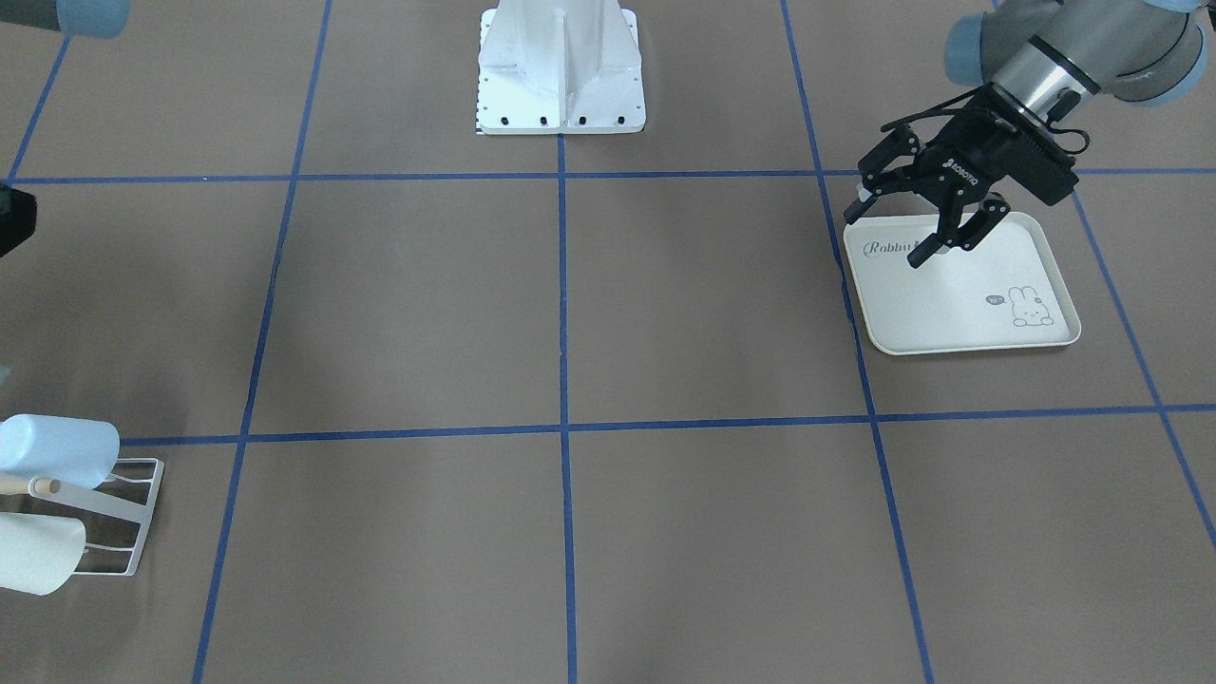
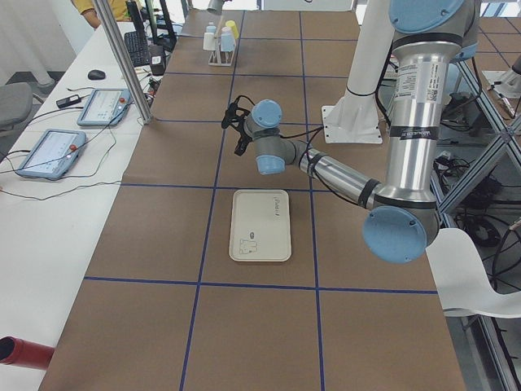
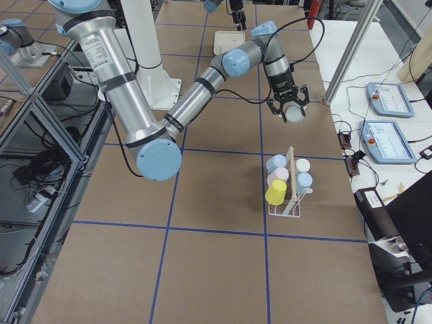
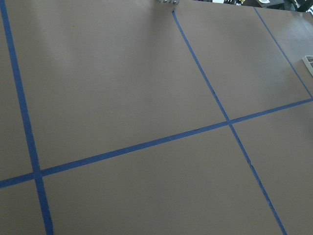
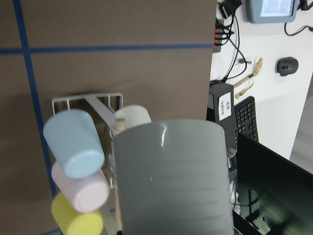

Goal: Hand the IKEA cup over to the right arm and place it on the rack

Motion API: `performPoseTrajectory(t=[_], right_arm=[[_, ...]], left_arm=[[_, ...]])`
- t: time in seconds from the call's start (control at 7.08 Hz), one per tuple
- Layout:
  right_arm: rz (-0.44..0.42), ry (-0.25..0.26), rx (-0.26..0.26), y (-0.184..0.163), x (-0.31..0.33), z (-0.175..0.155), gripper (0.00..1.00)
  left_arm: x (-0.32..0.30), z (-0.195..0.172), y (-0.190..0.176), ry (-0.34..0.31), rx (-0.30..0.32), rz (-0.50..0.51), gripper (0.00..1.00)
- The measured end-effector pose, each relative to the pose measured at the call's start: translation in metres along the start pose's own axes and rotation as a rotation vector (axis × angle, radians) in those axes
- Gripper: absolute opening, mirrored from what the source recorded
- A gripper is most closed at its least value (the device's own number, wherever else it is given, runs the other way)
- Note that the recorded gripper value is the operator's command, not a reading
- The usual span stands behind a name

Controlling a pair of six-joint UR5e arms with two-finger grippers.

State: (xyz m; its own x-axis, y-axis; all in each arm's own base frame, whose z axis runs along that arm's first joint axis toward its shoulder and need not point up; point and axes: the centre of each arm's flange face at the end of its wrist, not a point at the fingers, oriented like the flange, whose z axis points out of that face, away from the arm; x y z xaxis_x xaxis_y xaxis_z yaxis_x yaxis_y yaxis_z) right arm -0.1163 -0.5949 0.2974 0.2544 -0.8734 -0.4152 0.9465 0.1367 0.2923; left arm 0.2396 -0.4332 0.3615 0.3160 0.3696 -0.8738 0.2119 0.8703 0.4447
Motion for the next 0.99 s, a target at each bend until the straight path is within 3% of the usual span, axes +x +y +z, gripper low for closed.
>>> performPoseTrajectory(t=[0.14, 0.28, 0.71, 0.99], right_arm=[[-0.114, 0.002, -0.103, 0.013, 0.009, 0.027, 0.00], [-0.197, -0.003, -0.166, 0.022, 0.016, 0.055, 0.00], [-0.393, -0.017, -0.213, 0.039, 0.023, 0.156, 0.00], [-0.456, -0.022, -0.222, 0.045, 0.020, 0.190, 0.00]], left_arm=[[-0.001, -0.001, 0.002, -0.002, -0.001, -0.002, 1.00], [-0.002, -0.001, 0.003, -0.002, -0.001, -0.004, 1.00], [-0.002, -0.002, 0.003, -0.003, 0.000, -0.007, 1.00], [-0.002, -0.002, 0.004, -0.003, 0.000, -0.008, 1.00]])
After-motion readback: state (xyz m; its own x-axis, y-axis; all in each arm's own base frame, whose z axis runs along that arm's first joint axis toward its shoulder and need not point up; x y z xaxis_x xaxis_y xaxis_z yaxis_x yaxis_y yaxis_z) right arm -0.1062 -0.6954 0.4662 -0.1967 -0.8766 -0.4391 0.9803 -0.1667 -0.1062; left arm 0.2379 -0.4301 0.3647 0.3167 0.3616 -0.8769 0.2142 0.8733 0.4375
